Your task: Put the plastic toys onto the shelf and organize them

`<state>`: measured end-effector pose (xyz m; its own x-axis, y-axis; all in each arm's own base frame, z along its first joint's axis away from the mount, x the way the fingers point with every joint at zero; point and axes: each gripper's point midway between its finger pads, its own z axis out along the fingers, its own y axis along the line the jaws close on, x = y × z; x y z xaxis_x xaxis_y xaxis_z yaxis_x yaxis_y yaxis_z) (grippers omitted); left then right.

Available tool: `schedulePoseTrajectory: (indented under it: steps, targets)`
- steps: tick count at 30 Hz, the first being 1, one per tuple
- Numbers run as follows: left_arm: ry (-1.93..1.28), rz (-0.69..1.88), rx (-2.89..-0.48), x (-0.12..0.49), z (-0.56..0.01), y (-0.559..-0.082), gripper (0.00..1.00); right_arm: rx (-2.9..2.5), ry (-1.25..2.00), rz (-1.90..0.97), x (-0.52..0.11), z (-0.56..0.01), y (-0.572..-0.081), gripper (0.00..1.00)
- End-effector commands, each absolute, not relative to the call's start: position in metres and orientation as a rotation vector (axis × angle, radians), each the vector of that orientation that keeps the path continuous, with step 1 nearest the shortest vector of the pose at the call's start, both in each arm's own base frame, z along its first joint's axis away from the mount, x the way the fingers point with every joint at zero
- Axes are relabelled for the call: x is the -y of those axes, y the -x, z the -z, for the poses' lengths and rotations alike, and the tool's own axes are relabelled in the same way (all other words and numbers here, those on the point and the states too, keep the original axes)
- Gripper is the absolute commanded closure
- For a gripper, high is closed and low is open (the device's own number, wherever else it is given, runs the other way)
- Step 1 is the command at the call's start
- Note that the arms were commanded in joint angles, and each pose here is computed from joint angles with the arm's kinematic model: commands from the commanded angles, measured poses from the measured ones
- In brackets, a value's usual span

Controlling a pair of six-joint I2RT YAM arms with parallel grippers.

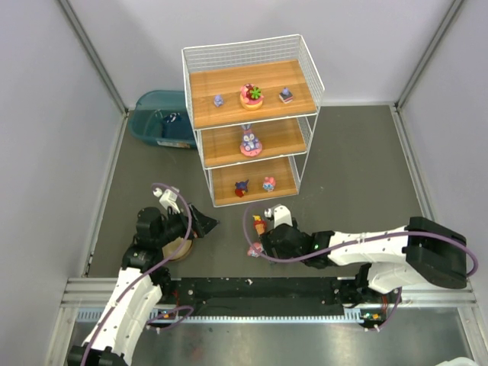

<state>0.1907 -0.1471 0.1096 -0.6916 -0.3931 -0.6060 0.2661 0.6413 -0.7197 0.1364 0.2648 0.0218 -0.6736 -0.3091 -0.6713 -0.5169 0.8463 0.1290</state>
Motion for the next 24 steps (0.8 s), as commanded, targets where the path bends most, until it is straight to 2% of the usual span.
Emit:
schedulePoseTrajectory:
  steps: [1,24]
  targets:
    - [0.056,1.062,-2.022,0.148,-0.127,-0.199,0.01,-2.39,0.587,-0.312,-0.251,-0.011,-0.143,0.23]
    - [0.058,1.064,-2.026,0.148,-0.126,-0.199,0.01,-2.357,0.611,-0.325,-0.245,-0.019,-0.147,0.23]
